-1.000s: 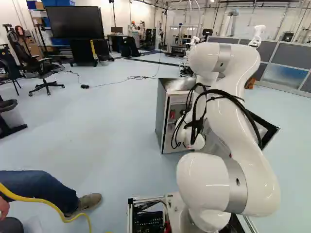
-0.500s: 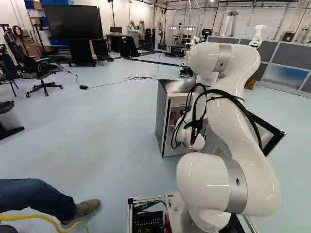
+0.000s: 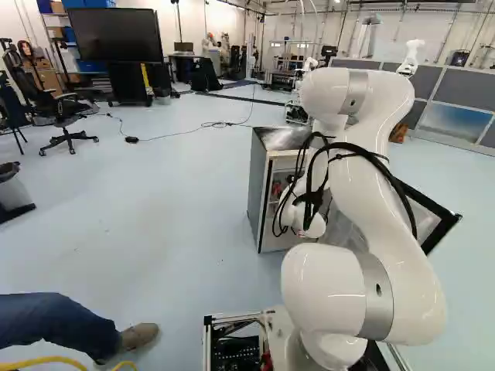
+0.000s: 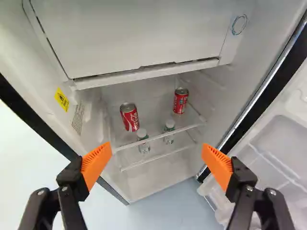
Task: Grab a drink from the fridge
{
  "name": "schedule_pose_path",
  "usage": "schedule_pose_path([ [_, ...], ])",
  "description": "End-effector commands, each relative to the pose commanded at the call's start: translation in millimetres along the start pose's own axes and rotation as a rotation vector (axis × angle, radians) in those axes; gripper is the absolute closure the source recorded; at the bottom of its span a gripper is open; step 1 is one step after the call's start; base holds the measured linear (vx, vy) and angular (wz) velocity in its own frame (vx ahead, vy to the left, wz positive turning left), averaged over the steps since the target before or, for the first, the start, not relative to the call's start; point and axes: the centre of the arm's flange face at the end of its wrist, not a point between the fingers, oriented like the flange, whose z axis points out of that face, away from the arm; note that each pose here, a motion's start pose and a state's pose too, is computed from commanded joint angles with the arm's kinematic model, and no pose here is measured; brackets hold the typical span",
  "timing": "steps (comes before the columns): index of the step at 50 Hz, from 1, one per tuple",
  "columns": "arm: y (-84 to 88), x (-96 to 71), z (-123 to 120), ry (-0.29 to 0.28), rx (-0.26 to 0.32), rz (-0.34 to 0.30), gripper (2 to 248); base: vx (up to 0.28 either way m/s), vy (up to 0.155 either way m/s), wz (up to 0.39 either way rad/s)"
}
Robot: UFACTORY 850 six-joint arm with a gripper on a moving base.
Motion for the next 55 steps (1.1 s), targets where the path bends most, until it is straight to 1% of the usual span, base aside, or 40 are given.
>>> schedule_pose_path([
  [28,0.2,0.0,0.2,0.0,0.0,0.0,3,0.0,0.0,0.0],
  [55,7.3,0.6,4.0,0.005,-0.016,0.007,3,0.0,0.0,0.0],
])
